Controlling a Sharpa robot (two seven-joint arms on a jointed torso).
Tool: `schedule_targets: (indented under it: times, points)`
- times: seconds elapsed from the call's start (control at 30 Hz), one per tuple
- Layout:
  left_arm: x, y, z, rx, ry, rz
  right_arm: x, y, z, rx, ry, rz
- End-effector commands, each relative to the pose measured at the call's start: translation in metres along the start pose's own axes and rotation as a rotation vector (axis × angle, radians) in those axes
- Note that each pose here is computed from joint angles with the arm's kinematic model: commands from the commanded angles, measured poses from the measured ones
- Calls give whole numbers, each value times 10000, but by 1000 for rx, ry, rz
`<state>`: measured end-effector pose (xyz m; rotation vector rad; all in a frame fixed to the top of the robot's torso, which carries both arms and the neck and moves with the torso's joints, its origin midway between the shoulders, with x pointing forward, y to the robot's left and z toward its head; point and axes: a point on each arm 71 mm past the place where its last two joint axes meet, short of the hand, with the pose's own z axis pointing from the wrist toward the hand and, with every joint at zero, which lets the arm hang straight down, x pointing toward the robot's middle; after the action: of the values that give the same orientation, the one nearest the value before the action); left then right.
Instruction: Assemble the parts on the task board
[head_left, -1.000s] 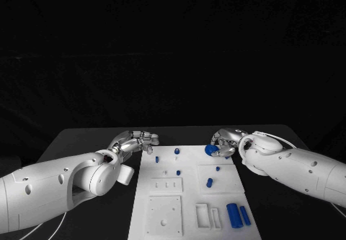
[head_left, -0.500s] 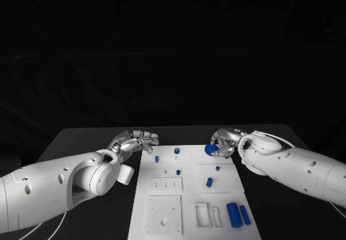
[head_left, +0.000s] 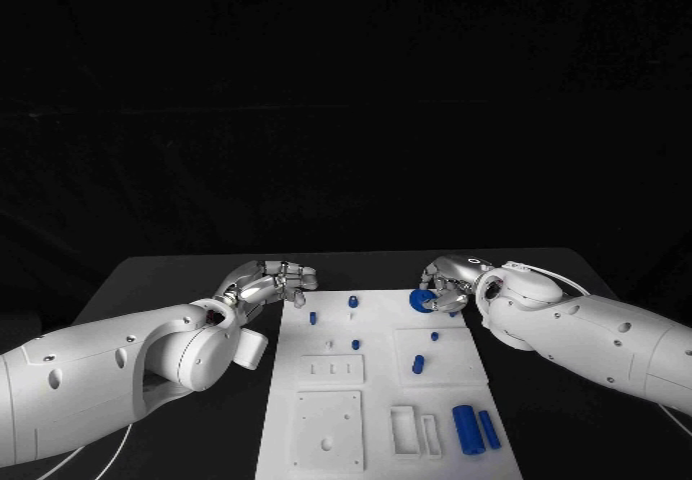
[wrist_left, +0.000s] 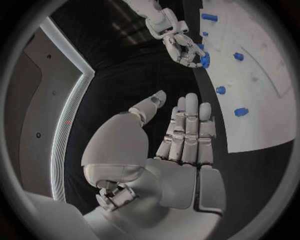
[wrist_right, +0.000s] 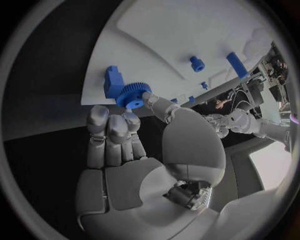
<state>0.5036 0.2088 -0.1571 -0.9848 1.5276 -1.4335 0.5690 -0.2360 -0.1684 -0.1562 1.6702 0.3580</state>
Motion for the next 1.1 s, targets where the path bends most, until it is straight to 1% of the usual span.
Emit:
schedule_targets:
  times: [0.03, 0.27, 0.43, 0.6, 0.77, 0.83, 0.93, 1.1]
  points:
    - [12, -13, 1, 10, 4, 2, 158, -31, -21, 10, 91, -14]
    - [12, -13, 1, 9, 4, 2, 155, -26, -21, 8, 87, -18]
    - [9, -12, 0, 9, 3, 2, 138, -6, -20, -4, 63, -52]
    - [9, -13, -2, 9, 2, 2, 107, 32, -22, -32, 15, -128]
    - [4, -15, -3, 11, -4, 10, 70, 57, -25, -41, -41, -138]
    - [15, -24, -4, 23, 7, 38, 58, 72, -29, -49, -59, -161]
    - [24, -27, -7, 27, 11, 43, 37, 94, -42, -60, -87, -186]
    - [-1, -26, -11, 27, -1, 47, -8, 196, -87, -89, -145, -224]
